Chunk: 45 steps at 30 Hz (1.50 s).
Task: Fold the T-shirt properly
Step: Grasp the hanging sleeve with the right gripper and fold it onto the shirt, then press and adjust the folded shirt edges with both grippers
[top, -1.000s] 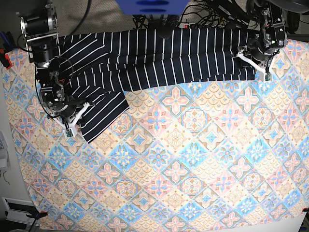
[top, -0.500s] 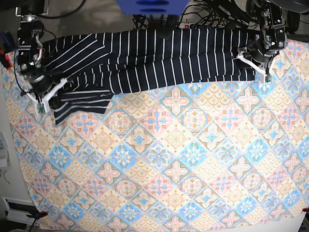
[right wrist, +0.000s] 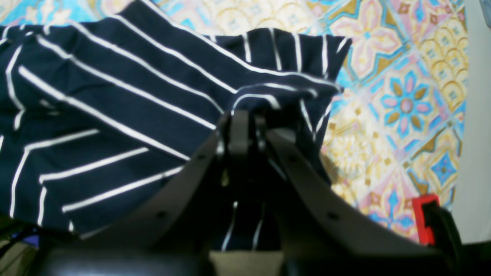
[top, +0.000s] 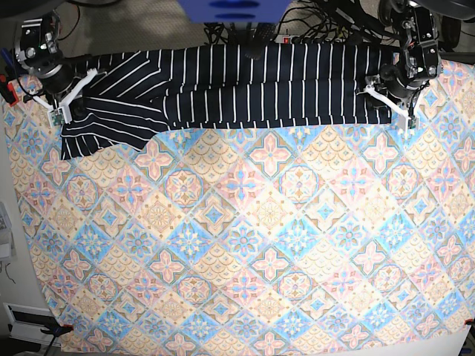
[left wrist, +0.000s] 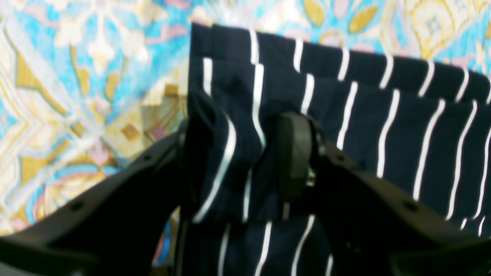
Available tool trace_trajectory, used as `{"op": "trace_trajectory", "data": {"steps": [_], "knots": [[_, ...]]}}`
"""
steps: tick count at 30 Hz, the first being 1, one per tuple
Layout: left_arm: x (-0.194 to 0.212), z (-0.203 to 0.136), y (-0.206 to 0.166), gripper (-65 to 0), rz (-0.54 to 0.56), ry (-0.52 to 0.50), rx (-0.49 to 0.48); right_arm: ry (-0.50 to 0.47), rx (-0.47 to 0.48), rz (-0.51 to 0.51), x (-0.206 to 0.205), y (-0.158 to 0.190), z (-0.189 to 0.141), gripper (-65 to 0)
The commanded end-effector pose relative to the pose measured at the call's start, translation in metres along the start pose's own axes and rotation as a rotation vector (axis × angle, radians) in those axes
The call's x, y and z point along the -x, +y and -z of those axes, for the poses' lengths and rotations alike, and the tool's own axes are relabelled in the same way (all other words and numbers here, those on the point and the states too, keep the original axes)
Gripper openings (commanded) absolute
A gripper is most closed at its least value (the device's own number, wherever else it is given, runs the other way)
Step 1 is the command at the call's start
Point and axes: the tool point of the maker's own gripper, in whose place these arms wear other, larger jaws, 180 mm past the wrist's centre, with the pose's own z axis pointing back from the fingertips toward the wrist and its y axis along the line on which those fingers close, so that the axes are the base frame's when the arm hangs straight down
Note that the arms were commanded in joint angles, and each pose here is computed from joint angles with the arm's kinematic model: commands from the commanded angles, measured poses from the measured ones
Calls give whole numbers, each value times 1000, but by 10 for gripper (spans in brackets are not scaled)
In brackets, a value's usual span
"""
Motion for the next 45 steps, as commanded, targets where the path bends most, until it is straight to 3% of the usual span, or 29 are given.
{"op": "trace_trajectory", "data": {"steps": [1,5,8,11,15,18,23,26,30,36,45], "knots": [[-4,-1,4,-360,3,-10,-7,-17,9,-13,-4,-5,-3,-650],[-4,-1,4,-359,0,-10,-4,38,14,5,14,-8,1,-622],[-4,-2,4,-353,-4,-10,-4,61,49,19,12,-20,1,-541],[-4,-2,4,-352,-6,-10,-4,36,137,106,14,-41,-7,-487],[-2,-2,5,-345,-7,-4,-6,3,245,219,20,-63,-25,-464],[1,-3,6,-274,-1,4,-5,-33,215,201,4,-51,-24,-465],[8,-5,7,-121,-19,30,8,-41,90,167,-7,-7,-5,-465],[2,-11,19,-67,-58,13,2,-47,8,147,-14,23,5,-465],[-3,-17,26,-60,-80,4,16,-63,-56,128,-24,46,14,-465],[-4,-17,30,-60,-68,9,9,-69,-66,126,-28,50,16,-465],[21,-6,-10,-61,-30,103,95,-71,-60,127,-28,48,15,-465]]}}
